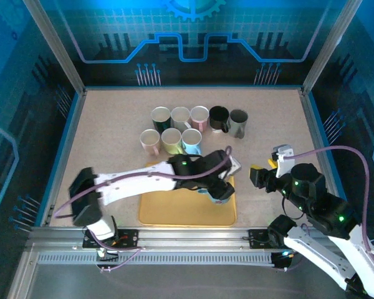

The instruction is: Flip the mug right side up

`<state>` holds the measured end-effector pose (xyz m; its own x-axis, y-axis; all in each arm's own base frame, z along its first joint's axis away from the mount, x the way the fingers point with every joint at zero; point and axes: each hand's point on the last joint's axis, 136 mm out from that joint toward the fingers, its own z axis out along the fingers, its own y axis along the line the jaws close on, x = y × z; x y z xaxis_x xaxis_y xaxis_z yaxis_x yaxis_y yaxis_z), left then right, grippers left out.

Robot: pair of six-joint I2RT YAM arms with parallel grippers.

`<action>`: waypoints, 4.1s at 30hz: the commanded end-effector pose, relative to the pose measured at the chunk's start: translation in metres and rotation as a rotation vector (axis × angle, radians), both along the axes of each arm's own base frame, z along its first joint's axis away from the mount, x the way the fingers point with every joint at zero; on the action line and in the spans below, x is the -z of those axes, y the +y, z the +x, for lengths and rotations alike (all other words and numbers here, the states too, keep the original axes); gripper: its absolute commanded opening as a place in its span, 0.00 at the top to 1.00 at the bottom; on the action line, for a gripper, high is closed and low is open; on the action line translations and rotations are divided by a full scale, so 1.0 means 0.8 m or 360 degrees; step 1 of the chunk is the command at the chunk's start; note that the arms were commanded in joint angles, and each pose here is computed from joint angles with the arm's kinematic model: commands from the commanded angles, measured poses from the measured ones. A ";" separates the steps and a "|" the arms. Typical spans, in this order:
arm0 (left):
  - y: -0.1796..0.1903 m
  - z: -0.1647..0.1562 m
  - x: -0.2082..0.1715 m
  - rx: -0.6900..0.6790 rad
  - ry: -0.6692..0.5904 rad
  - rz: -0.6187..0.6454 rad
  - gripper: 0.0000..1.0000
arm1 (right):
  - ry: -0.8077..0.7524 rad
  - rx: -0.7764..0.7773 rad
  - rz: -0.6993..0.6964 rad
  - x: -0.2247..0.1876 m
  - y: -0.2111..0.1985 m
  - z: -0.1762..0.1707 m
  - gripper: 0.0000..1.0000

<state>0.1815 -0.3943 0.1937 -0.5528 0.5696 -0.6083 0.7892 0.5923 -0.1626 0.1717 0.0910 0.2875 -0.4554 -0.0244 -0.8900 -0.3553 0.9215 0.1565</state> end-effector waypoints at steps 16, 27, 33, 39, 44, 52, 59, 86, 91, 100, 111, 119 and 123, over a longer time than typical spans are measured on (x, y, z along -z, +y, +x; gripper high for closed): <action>0.174 0.047 -0.206 -0.0591 0.0156 -0.1861 0.73 | 0.0092 -0.0488 0.0513 -0.039 0.103 -0.002 0.35; 0.239 0.074 -0.240 -0.0811 0.0239 -0.2394 0.74 | 0.0231 -0.0883 0.0905 -0.044 0.182 0.001 0.28; 0.247 0.079 -0.251 -0.0790 0.0354 -0.2593 0.74 | 0.0158 -0.1086 0.1129 -0.066 0.209 0.004 0.21; 0.252 0.076 -0.260 -0.0760 0.0380 -0.2669 0.74 | 0.0175 -0.1142 0.1257 -0.071 0.236 0.029 0.16; 0.252 0.075 -0.257 -0.0763 0.0415 -0.2686 0.73 | 0.0165 -0.1242 0.1335 -0.082 0.260 0.035 0.20; 0.251 0.077 -0.248 -0.0776 0.0456 -0.2692 0.73 | 0.0166 -0.1350 0.1311 -0.073 0.291 0.024 0.45; 0.240 0.077 -0.235 -0.0756 0.0531 -0.2636 0.71 | 0.0128 -0.1297 0.1297 -0.067 0.291 0.027 0.88; 0.298 -0.005 -0.115 -0.0818 -0.0071 -0.0816 0.01 | -0.0038 -0.0395 -0.0077 0.014 0.115 0.057 1.00; 0.310 -0.010 -0.103 -0.0808 -0.0134 -0.0731 0.01 | -0.0095 -0.0329 -0.0340 0.017 0.118 0.095 1.00; 0.305 -0.016 -0.089 -0.0766 -0.0129 -0.0792 0.01 | 0.0046 -0.0137 -0.0498 0.064 0.107 0.170 1.00; 0.304 -0.024 -0.096 -0.0727 -0.0147 -0.0858 0.01 | 0.0227 -0.0069 -0.0583 0.125 0.105 0.222 1.00; 0.300 -0.028 -0.097 -0.0690 -0.0137 -0.0874 0.01 | 0.0347 -0.0068 -0.0563 0.171 0.115 0.243 1.00; 0.300 -0.029 -0.098 -0.0683 -0.0140 -0.0877 0.01 | 0.0395 -0.0085 -0.0584 0.188 0.118 0.248 1.00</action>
